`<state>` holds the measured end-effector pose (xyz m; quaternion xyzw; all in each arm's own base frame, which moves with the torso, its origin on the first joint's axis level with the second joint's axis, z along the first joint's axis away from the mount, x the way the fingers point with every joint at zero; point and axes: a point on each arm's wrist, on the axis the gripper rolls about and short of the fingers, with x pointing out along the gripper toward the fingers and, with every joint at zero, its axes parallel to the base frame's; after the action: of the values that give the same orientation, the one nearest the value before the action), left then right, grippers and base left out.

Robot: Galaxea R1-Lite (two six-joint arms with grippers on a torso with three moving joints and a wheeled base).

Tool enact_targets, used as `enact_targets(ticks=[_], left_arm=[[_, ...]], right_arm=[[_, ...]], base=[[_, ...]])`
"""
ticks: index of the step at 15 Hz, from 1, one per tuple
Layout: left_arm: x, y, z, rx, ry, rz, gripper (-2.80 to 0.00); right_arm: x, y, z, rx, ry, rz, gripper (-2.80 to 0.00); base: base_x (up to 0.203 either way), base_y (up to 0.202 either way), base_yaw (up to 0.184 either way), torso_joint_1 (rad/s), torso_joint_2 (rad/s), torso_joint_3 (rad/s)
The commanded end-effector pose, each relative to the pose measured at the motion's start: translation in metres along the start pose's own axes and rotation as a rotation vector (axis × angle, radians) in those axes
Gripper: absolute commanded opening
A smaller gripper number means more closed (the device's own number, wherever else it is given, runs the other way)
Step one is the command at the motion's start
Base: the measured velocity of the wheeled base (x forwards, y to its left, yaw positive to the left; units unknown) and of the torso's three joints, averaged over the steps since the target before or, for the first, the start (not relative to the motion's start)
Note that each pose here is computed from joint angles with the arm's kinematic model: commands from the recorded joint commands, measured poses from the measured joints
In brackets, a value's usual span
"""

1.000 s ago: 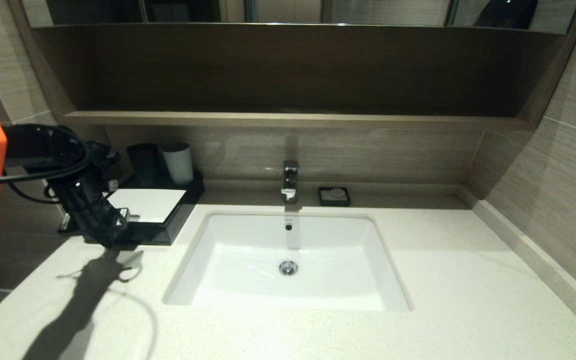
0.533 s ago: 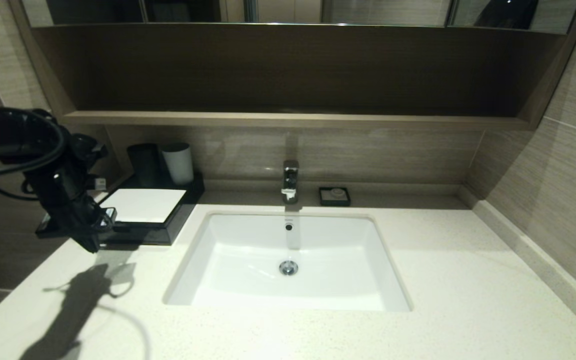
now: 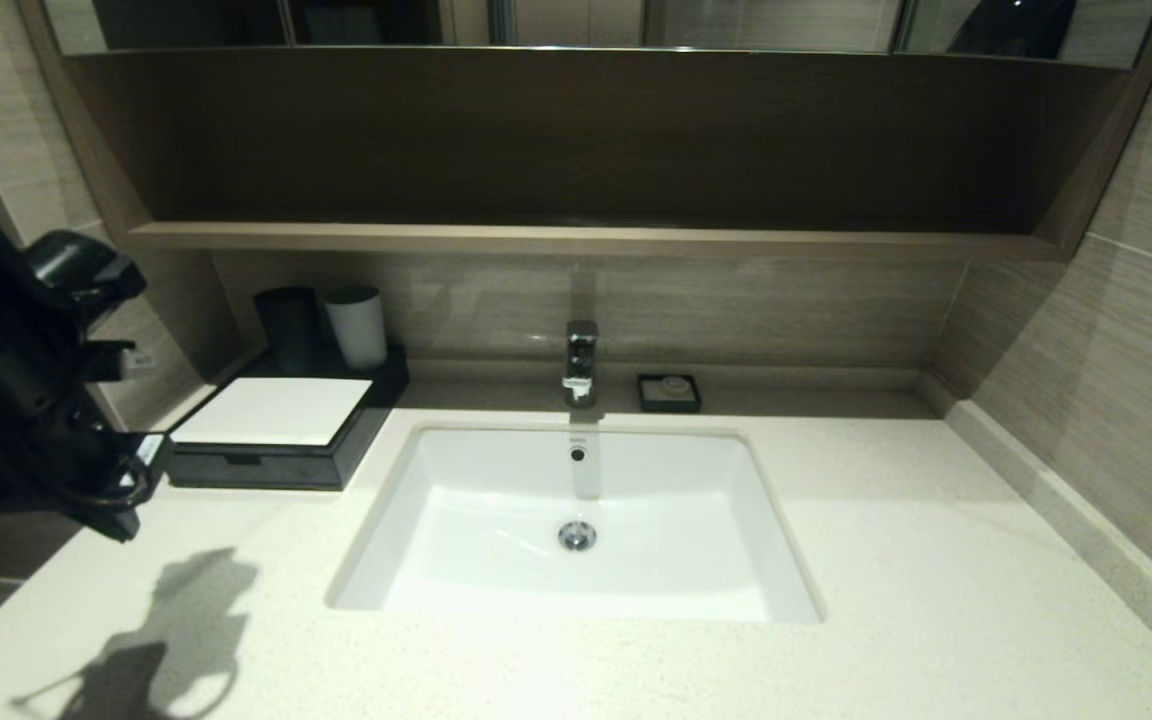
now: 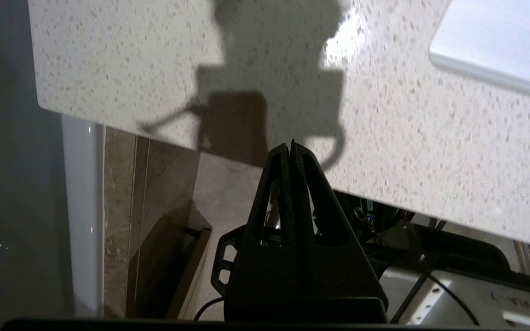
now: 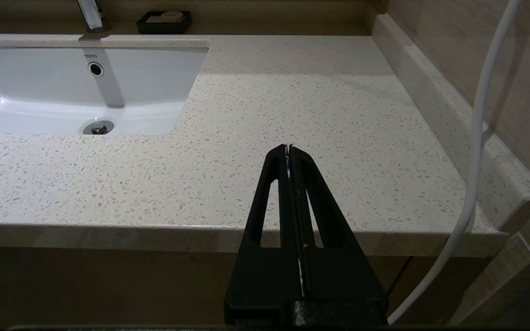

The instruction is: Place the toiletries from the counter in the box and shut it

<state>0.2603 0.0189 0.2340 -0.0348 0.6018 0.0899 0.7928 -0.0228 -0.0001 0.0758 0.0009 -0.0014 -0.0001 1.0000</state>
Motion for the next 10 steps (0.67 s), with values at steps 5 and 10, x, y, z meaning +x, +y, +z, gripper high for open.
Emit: enact_targets(ticks=[5, 10], left_arm=[[-0.073, 0.012, -0.138, 0.06, -0.292, -0.062, -2.8], [-0.048, 0.022, -0.212, 0.074, -0.491, -0.083, -2.8]], right_arm=[[0.0, 0.0, 0.0, 0.0, 0.0, 0.0, -2.8], [0.0, 0.0, 0.0, 0.0, 0.0, 0.0, -2.8]], base=[[0.0, 0.0, 0.0, 0.0, 0.0, 0.0], [0.0, 0.0, 0.0, 0.0, 0.0, 0.0]])
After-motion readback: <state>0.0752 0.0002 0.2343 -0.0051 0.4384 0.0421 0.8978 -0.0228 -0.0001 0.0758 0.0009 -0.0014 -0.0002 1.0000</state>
